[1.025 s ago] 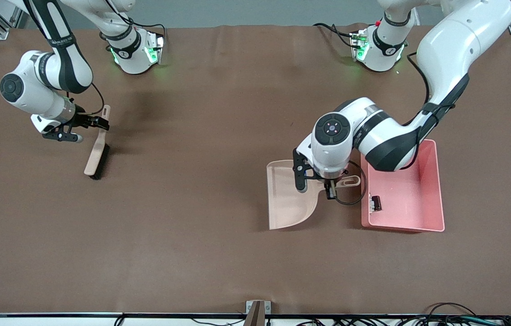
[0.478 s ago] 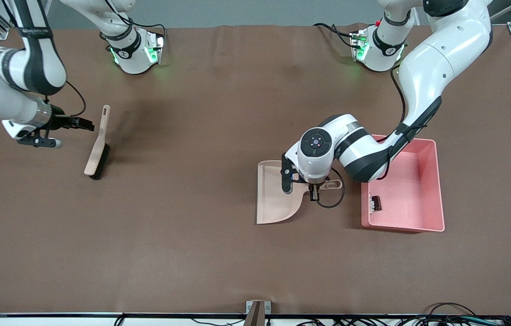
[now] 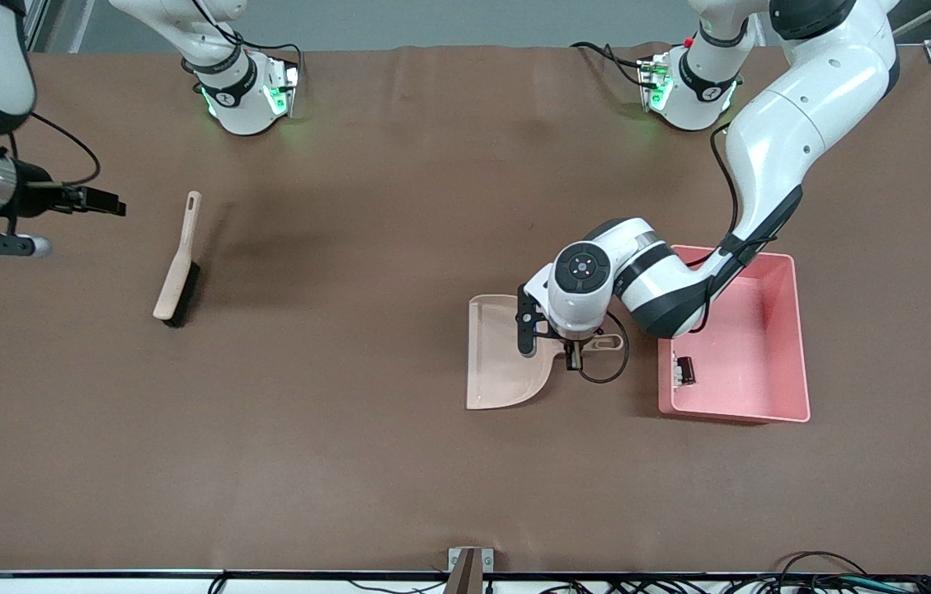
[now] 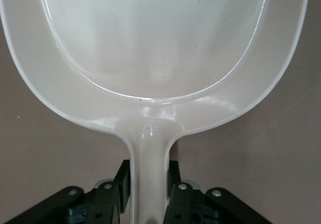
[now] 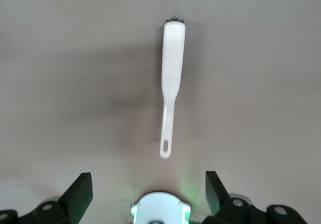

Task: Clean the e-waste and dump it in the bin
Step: 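Open the left gripper and lift it off the dustpan handle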

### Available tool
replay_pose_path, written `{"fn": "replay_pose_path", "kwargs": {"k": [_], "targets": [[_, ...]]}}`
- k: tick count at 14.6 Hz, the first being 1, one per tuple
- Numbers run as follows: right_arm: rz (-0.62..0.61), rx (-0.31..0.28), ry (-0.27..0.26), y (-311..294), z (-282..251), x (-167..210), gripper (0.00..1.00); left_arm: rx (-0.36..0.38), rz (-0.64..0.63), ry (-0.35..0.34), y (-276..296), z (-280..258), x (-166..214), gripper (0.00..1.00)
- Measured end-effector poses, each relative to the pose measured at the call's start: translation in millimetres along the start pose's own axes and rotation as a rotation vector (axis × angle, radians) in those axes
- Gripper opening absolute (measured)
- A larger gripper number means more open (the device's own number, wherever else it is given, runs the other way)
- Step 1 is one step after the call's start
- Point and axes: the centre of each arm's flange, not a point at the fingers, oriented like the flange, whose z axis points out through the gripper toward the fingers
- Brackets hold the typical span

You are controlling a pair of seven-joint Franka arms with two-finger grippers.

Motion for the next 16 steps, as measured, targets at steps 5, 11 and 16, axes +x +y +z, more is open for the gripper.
{"fn": "replay_pose_path", "kwargs": {"k": [5, 11, 16], "targets": [[-0.016, -0.011, 0.088, -13, -70, -45, 1.00, -0.001, -0.035, 0.004, 0, 2, 0, 0.69], [-0.015, -0.094, 0.218, -44, -144, -89, 1.00, -0.056, -0.354, 0.071, -36, -44, -50, 1.00], [0.005, -0.110, 0.284, -33, -165, -74, 1.00, 0.012, -0.762, 0.030, -61, -134, -114, 1.00]]}}
